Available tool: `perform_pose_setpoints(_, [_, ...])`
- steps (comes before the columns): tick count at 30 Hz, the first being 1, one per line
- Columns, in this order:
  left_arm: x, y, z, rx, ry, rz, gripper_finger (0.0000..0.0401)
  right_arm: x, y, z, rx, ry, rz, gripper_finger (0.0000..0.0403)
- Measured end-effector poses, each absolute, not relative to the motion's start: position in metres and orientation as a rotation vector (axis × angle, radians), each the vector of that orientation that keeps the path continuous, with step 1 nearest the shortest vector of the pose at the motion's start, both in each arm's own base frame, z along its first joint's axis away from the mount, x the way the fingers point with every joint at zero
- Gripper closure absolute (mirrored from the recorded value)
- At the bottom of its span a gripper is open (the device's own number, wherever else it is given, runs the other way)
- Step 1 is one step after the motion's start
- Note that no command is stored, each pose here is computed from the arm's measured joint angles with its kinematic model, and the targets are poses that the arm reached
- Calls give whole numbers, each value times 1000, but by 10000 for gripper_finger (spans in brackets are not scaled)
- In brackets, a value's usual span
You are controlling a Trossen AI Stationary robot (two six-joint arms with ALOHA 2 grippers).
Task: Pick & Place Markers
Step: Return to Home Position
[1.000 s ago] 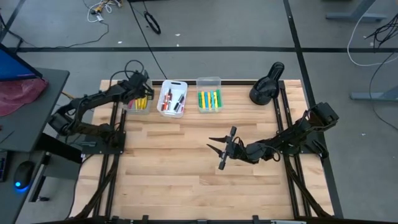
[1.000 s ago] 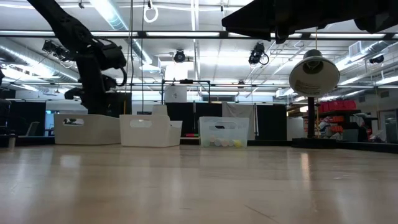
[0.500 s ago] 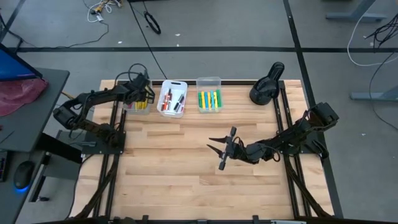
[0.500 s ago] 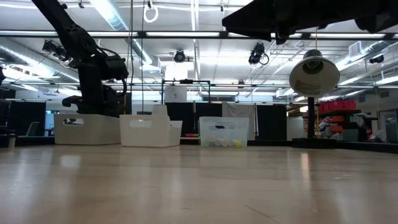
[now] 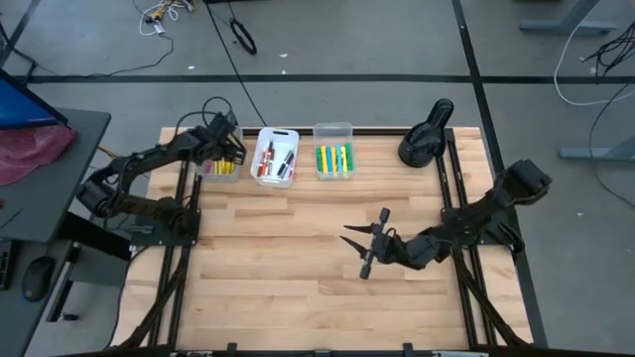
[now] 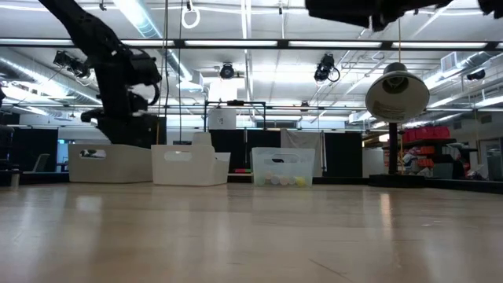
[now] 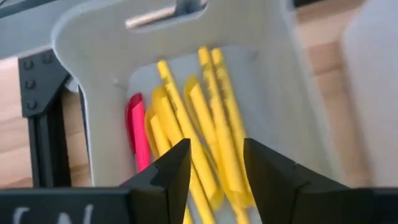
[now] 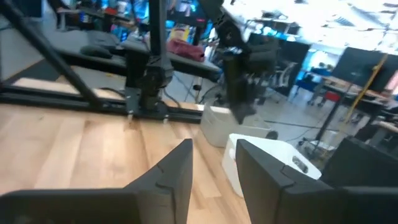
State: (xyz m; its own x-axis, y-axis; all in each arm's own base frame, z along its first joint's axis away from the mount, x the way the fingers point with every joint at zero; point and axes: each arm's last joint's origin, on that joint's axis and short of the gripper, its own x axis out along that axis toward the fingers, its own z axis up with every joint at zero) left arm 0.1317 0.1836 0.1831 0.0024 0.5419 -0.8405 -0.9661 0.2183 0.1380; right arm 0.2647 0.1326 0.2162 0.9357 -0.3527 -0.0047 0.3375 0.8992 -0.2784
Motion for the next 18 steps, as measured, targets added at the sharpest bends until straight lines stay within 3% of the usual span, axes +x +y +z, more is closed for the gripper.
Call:
perform_pose_setpoints(4, [135, 179, 211, -588, 869, 1218, 245, 249, 129, 226, -241, 135, -299, 285])
perform_pose_setpoints(12, [158, 145, 258, -492, 580, 972, 245, 212, 105, 241, -31, 407, 74, 323])
perform_pose_setpoints(18, [185, 113, 275, -405, 450, 772, 245, 186, 80, 256, 15, 376, 208, 375])
